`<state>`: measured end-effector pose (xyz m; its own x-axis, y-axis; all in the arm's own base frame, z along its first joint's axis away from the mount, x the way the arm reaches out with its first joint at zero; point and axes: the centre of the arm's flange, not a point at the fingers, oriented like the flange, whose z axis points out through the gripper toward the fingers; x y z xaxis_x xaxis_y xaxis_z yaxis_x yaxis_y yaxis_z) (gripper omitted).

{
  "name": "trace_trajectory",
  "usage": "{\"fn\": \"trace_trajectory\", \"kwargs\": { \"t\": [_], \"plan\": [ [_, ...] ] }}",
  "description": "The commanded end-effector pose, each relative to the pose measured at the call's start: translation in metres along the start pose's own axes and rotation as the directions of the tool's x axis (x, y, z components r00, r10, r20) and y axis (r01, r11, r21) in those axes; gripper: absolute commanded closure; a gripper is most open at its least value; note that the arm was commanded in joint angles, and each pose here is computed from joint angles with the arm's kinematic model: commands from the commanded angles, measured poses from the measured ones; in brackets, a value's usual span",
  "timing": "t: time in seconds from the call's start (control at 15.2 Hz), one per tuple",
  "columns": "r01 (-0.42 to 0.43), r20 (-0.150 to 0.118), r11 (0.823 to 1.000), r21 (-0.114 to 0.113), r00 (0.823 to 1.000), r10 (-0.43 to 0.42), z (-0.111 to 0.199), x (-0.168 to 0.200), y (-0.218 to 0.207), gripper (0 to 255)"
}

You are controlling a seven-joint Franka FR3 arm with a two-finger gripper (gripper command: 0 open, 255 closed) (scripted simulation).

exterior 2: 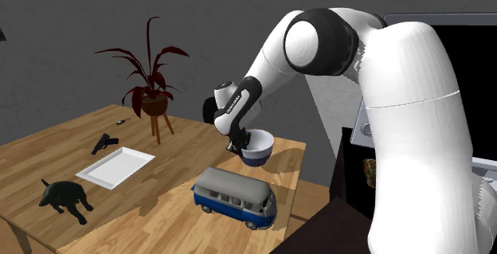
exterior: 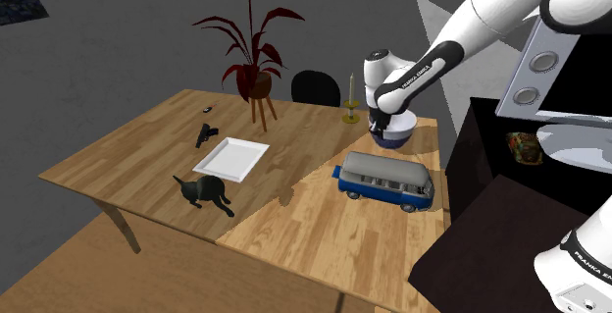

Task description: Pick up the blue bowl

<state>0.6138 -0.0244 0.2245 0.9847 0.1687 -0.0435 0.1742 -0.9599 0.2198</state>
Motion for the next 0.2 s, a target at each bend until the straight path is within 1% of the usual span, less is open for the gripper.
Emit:
{"fn": "trace_trajectory", "kwargs": {
  "t": [0.0,0.13],
  "plan": [
    [0.0,-0.001,1.0,0.0,1.0,0.0,-0.0094,-0.0005,0.0031,255],
    [0.0,-0.001,1.0,0.0,1.0,0.0,-0.0102,-0.0006,0.0033,255]
  ]
}}
